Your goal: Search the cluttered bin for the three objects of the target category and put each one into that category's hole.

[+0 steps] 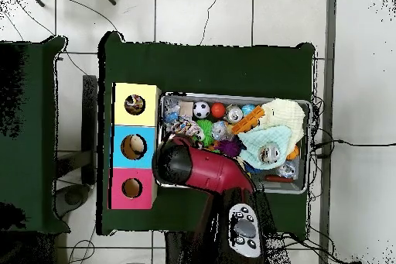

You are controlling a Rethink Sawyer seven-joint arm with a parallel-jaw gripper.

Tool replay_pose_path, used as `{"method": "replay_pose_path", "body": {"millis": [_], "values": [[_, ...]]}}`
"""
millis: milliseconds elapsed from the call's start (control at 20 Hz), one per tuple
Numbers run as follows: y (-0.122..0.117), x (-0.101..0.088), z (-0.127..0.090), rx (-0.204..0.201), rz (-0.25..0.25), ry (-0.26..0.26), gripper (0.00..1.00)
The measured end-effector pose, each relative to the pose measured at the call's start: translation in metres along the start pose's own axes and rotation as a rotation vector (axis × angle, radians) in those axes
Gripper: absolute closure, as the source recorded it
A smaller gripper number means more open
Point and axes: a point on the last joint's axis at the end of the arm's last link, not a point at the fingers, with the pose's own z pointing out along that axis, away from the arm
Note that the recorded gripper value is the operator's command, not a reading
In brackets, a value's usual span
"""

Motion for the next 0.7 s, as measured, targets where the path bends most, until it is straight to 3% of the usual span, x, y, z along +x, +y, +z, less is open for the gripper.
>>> {"method": "replay_pose_path", "body": {"millis": [700], "values": [[0.0,-0.0058,0.0014,-0.003,0.002,-0.008,0.0]]}}
